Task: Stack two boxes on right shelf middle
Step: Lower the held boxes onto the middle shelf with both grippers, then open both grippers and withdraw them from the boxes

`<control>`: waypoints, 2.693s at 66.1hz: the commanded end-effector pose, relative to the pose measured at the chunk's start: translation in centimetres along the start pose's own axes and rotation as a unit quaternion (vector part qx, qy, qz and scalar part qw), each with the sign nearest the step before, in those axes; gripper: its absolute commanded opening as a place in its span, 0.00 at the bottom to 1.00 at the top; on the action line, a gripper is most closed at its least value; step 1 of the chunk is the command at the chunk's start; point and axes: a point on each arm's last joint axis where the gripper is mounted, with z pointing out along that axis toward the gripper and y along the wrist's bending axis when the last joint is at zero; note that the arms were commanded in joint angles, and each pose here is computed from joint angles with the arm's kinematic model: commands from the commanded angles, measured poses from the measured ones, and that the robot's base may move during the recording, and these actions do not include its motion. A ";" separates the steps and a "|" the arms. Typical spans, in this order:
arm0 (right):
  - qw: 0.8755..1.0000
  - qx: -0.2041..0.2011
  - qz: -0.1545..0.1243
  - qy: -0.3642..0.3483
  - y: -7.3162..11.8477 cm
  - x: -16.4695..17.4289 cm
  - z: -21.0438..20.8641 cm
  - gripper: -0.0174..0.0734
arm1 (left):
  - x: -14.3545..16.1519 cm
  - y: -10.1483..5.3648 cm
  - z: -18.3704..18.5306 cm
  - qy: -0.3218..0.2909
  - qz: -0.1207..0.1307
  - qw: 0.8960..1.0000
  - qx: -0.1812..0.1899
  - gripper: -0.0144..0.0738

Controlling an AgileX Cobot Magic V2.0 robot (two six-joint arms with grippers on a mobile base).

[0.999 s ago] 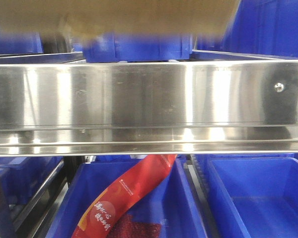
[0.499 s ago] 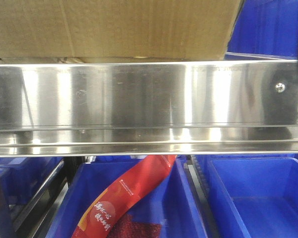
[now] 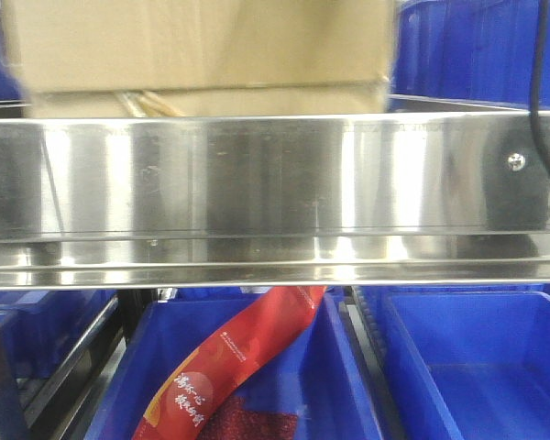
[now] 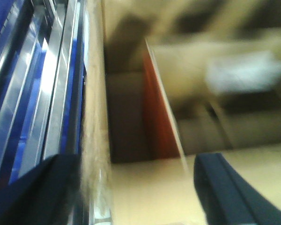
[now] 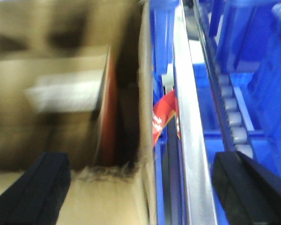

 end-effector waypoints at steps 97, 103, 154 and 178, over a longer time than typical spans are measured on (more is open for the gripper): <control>0.968 -0.143 -0.088 -0.185 -10.0 17.0 -12.3 0.01 | 22.6 5.1 -12.1 -0.259 -0.011 0.960 0.109 0.04; 0.962 -0.155 -0.083 -0.210 -10.1 16.8 -13.2 0.01 | 22.7 5.3 -13.1 -0.284 -0.013 0.952 0.114 0.04; 0.933 -0.076 -0.139 -0.324 -13.9 22.2 -13.2 0.01 | 22.8 5.4 -13.6 -0.295 -0.015 0.948 0.115 0.04; 0.939 0.037 -0.052 -0.337 -17.5 31.1 -10.9 0.01 | 22.8 5.4 -13.6 -0.295 -0.015 0.948 0.115 0.04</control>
